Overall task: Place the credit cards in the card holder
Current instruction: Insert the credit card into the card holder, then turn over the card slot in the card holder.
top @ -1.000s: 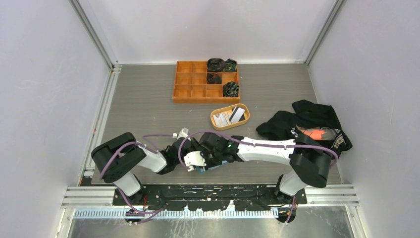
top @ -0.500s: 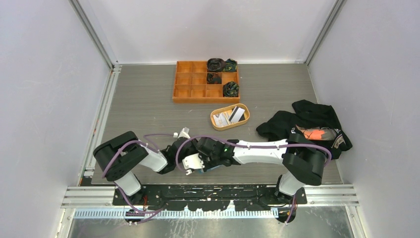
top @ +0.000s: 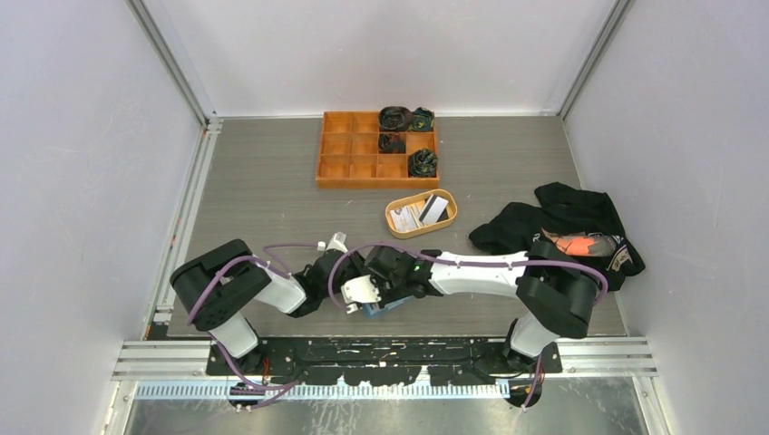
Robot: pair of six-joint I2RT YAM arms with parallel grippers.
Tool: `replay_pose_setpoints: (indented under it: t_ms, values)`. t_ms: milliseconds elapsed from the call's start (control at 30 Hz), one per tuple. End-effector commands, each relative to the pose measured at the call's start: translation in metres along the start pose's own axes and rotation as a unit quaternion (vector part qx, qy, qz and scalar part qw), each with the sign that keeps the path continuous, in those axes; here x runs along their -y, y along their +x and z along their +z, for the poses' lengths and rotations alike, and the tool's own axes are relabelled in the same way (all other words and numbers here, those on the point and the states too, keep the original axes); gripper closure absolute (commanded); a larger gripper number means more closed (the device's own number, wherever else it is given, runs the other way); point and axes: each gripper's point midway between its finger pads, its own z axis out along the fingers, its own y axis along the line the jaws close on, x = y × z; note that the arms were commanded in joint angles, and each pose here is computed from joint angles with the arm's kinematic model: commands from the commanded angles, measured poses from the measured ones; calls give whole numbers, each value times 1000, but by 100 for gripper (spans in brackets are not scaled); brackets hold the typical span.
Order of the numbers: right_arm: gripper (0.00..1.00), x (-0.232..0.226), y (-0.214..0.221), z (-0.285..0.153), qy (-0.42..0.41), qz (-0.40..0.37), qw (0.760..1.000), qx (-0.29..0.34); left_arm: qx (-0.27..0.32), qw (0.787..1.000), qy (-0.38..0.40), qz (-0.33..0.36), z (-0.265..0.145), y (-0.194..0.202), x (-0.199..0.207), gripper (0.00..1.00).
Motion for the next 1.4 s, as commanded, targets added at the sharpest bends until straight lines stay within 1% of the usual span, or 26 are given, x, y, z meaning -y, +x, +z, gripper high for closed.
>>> replay_pose_setpoints:
  t_ms: [0,133,200,300,400,467,533,633,733,833,900,967,1033,1100,1233,1367]
  values:
    - [89,6,11,-10,3,7,1000,-8,-16,999,-41,18,-5,6,-26,82]
    - [88,5,8,-16,-10,22,1000,6,-16,999,-35,24,-7,6,-21,81]
    - [86,-1,-1,-26,-40,38,998,32,-15,999,-32,32,-10,5,-17,81]
    - [83,-11,-15,-52,-99,62,989,87,-12,998,-36,50,-16,2,-13,81]
    - [77,-18,-23,-76,-134,71,978,142,-7,996,-38,81,-26,-2,-4,81]
    - [74,-17,-26,-91,-140,83,972,170,-3,994,-42,105,-33,-5,2,81]
    - [72,-7,-27,-102,-133,121,965,190,-1,990,-44,134,-42,-8,7,80]
    - [70,10,-27,-117,-123,190,950,215,2,980,-31,197,-56,-12,18,80]
    - [64,24,-26,-129,-125,269,923,244,8,968,7,249,-68,-14,36,79]
    - [61,34,-22,-135,-134,342,890,270,30,961,39,271,-78,-19,49,65]
    - [58,44,-16,-136,-136,400,861,284,50,958,62,277,-84,-23,51,55]
    - [56,49,-10,-131,-144,446,834,291,76,954,86,276,-88,-28,51,47]
    - [55,53,-4,-123,-156,491,808,285,100,951,115,269,-93,-31,51,41]
    - [55,53,1,-111,-171,526,789,266,115,947,141,263,-98,-32,52,35]
    - [56,51,13,-86,-193,576,763,219,117,944,160,265,-102,-30,53,33]
    - [56,50,26,-66,-190,608,750,179,107,949,144,260,-98,-28,46,33]
